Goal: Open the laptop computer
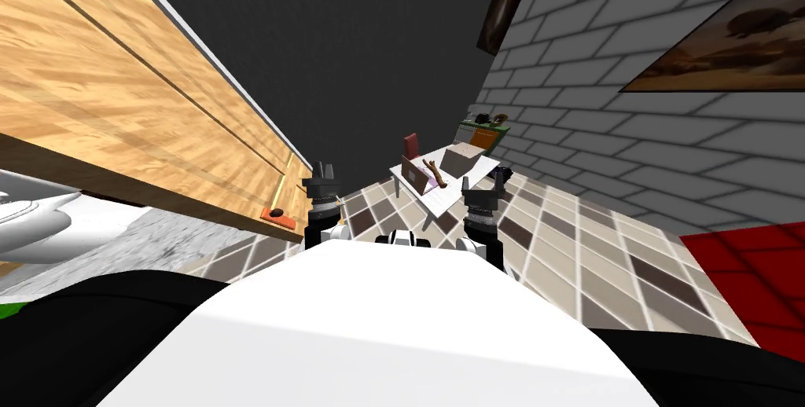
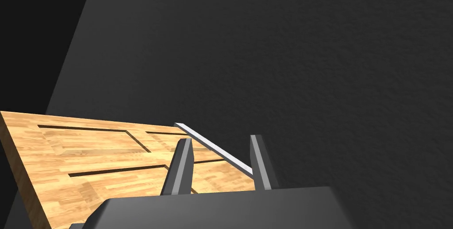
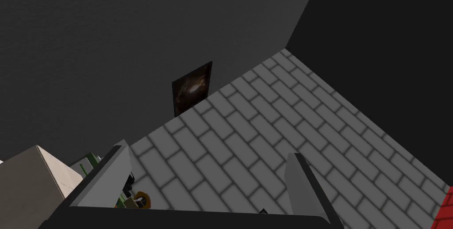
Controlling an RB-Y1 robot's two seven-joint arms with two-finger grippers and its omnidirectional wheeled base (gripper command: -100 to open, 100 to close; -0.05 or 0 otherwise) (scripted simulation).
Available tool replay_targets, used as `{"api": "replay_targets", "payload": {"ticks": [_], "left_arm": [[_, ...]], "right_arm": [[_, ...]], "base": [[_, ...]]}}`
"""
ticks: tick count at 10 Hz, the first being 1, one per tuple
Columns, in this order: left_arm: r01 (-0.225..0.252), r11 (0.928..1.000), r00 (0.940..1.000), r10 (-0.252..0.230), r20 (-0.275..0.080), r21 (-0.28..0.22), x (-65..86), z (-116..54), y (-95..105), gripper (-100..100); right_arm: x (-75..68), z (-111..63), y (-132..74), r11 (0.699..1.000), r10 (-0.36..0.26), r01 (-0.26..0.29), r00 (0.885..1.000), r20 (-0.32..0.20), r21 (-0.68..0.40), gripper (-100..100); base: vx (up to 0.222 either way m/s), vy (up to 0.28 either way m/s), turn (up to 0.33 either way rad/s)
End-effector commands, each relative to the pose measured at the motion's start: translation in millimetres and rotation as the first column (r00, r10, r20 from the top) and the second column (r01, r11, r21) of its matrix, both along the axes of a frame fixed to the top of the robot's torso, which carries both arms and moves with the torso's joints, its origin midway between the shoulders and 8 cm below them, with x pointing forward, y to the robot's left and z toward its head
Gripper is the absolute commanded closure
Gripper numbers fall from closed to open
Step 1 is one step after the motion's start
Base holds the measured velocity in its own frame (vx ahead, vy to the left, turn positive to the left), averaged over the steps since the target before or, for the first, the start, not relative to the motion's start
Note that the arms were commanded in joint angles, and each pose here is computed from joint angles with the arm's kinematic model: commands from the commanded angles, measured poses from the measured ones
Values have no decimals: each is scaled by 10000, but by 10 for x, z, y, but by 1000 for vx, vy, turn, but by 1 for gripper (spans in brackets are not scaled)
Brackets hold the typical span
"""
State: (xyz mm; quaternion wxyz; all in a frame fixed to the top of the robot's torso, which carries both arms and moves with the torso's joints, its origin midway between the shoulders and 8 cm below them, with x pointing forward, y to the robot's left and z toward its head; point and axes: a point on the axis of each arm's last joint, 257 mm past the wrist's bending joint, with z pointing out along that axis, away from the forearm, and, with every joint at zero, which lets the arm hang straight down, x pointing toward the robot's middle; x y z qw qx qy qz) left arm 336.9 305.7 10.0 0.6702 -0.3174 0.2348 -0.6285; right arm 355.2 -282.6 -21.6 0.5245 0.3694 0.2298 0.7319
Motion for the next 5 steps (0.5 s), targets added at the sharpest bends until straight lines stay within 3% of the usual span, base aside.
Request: {"api": "replay_targets", "payload": {"ticks": [1, 2, 4, 5], "left_arm": [[1, 10000, 10000, -1, 1, -1, 0, 0, -1, 0], [2, 10000, 10000, -2, 1, -1, 0, 0, -1, 0], [1, 10000, 10000, -1, 1, 0, 0, 0, 0, 0], [2, 10000, 10000, -2, 1, 0, 0, 0, -1, 0]], "right_arm": [[-37, -93, -78, 9921, 523, -525, 9986, 48, 1139, -100], [-37, -93, -78, 9910, 577, -580, 9983, 59, 1208, -100], [-78, -183, -158, 9681, 972, -989, 9951, 185, 2304, -100], [-78, -183, -158, 9648, 1050, -1070, 9942, 211, 2403, -100]], "base": [[27, -24, 338], [18, -28, 97], [17, -38, 301], [21, -42, 106]]}}
